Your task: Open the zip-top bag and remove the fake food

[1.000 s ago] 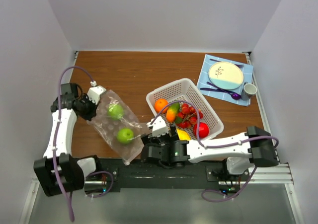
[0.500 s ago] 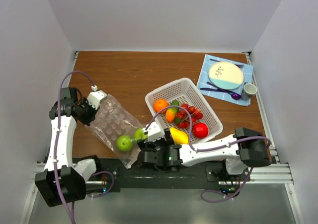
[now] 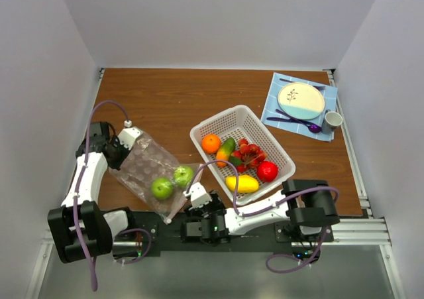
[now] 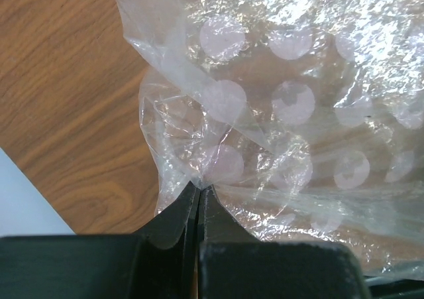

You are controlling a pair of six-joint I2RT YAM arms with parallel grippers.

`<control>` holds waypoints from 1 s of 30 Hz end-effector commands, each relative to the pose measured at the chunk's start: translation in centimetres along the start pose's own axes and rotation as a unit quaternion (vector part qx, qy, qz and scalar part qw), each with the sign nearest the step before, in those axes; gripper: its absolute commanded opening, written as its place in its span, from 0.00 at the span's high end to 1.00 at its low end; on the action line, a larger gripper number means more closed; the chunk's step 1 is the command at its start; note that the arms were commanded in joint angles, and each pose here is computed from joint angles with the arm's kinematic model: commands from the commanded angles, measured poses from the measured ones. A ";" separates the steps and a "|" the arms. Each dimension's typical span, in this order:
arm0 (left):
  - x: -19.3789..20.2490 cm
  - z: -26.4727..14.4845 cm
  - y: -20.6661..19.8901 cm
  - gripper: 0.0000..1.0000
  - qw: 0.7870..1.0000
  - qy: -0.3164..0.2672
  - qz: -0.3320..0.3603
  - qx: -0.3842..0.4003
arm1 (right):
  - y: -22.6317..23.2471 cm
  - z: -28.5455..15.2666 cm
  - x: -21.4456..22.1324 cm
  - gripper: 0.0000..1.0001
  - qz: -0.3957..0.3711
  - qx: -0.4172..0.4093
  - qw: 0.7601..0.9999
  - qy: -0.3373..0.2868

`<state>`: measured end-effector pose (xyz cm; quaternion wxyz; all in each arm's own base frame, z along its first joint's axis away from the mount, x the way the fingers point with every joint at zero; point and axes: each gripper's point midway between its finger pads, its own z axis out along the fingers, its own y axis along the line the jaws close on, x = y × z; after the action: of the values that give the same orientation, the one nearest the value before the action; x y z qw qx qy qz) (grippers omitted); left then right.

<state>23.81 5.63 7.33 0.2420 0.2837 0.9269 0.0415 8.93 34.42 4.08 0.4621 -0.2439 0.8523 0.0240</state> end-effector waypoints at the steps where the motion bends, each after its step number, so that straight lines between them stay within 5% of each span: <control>1: 0.1 0.2 1.5 0.98 0.999 -0.003 0.006 -0.041 | 1.3 -1.5 -4.7 0.29 0.042 -0.012 0.998 -0.040; 5: -0.1 -0.1 2.2 0.75 0.998 -0.004 0.013 -0.056 | 1.6 -2.2 -6.5 0.27 0.039 -0.023 0.997 -0.056; 6: -0.9 -0.8 2.9 0.60 0.998 -0.012 0.013 -0.067 | 1.9 -2.1 -6.7 0.27 0.037 -0.022 0.997 -0.058; 9: -4.0 -3.8 4.7 0.35 0.995 -0.044 0.011 -0.085 | 2.7 -1.7 -6.5 0.29 0.028 -0.020 0.998 -0.056; 15: -9.9 -11.6 5.2 0.31 0.992 -0.114 0.023 -0.057 | 3.0 -1.2 -5.6 0.33 0.043 -0.021 0.998 -0.050; 20: -13.2 -14.1 0.8 0.32 0.981 -0.180 0.017 0.069 | 3.2 -0.8 -5.1 0.33 0.046 -0.023 0.997 -0.051; 23: -13.1 -12.5 -4.7 0.37 0.966 -0.184 0.000 0.182 | 3.5 -0.2 -5.3 0.33 0.044 -0.021 0.997 -0.060; 30: -11.7 -7.3 -10.9 0.46 0.955 -0.133 0.023 0.265 | 2.9 1.0 -5.0 0.32 0.053 -0.015 0.996 -0.070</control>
<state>24.83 -6.59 18.33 0.3151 0.3616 0.8592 -0.1781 9.55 39.19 6.85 0.4922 -0.2257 0.8373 0.0752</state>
